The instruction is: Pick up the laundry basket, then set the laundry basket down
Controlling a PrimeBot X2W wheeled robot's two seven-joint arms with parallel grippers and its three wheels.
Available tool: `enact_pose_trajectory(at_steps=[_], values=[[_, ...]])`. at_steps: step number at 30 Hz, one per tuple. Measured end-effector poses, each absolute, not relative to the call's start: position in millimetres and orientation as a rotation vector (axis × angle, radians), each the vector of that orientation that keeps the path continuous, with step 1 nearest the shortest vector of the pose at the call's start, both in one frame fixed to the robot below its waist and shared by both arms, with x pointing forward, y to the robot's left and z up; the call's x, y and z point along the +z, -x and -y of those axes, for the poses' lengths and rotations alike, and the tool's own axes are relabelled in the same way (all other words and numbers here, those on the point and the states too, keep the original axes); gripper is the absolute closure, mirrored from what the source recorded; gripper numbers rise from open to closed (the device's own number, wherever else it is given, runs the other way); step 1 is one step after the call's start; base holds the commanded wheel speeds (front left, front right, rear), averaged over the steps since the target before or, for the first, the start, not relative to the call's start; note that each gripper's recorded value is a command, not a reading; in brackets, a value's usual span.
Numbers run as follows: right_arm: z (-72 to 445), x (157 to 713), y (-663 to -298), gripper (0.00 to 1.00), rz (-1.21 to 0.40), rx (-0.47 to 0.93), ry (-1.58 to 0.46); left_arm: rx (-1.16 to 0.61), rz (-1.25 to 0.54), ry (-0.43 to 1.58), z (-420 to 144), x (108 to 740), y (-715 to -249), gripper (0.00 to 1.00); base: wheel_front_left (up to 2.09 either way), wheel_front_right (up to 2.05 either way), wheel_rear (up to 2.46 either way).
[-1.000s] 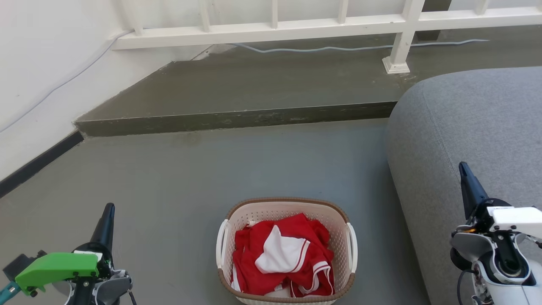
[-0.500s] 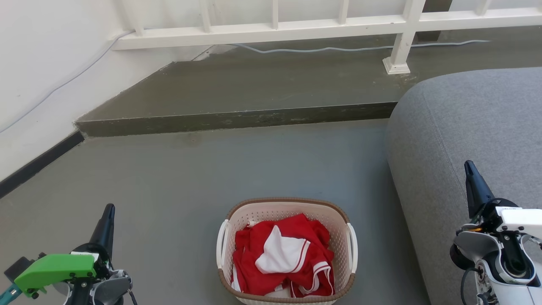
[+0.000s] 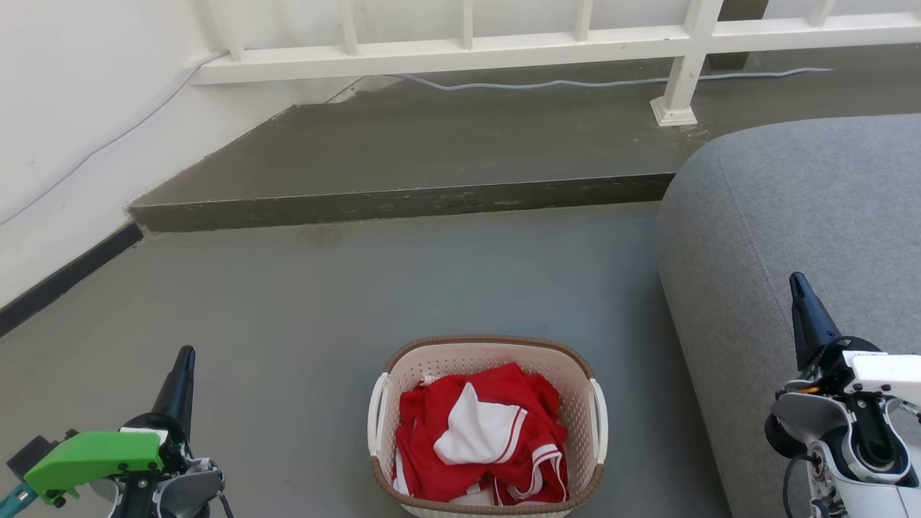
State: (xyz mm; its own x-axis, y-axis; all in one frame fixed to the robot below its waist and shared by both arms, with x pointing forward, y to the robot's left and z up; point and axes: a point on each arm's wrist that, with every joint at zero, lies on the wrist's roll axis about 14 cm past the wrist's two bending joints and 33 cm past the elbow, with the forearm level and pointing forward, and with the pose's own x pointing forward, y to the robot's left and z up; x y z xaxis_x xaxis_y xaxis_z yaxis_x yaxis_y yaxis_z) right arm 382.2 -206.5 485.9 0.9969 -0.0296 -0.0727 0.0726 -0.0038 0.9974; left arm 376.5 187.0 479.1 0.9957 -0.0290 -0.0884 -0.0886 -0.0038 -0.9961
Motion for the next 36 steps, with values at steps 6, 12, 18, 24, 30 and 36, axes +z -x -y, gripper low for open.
enact_pose_trajectory(at_steps=[6, 12, 18, 24, 30, 36], values=[[206.5, 486.1, -382.2, 1.00, -0.033, -0.080, -1.573, 0.047, -0.092, 1.575, -187.0, 479.0, -376.5, 1.00, 0.00, 0.00, 0.00], [206.6, 486.6, -382.2, 1.00, -0.030, -0.078, -1.573, 0.047, -0.092, 1.575, -187.1, 479.1, -376.5, 1.00, 0.00, 0.00, 0.00], [206.7, 486.8, -382.3, 1.00, -0.029, -0.078, -1.573, 0.047, -0.092, 1.575, -187.0, 479.1, -376.5, 1.00, 0.00, 0.00, 0.00], [206.7, 486.7, -382.3, 1.00, -0.029, -0.078, -1.573, 0.048, -0.092, 1.575, -187.1, 479.1, -376.5, 1.00, 0.00, 0.00, 0.00], [206.7, 486.8, -382.3, 1.00, -0.029, -0.077, -1.573, 0.048, -0.092, 1.575, -187.1, 479.1, -376.5, 1.00, 0.00, 0.00, 0.00], [206.2, 486.9, -382.3, 1.00, -0.031, -0.075, -1.574, 0.048, -0.092, 1.575, -187.1, 479.1, -376.5, 1.00, 0.00, 0.00, 0.00]])
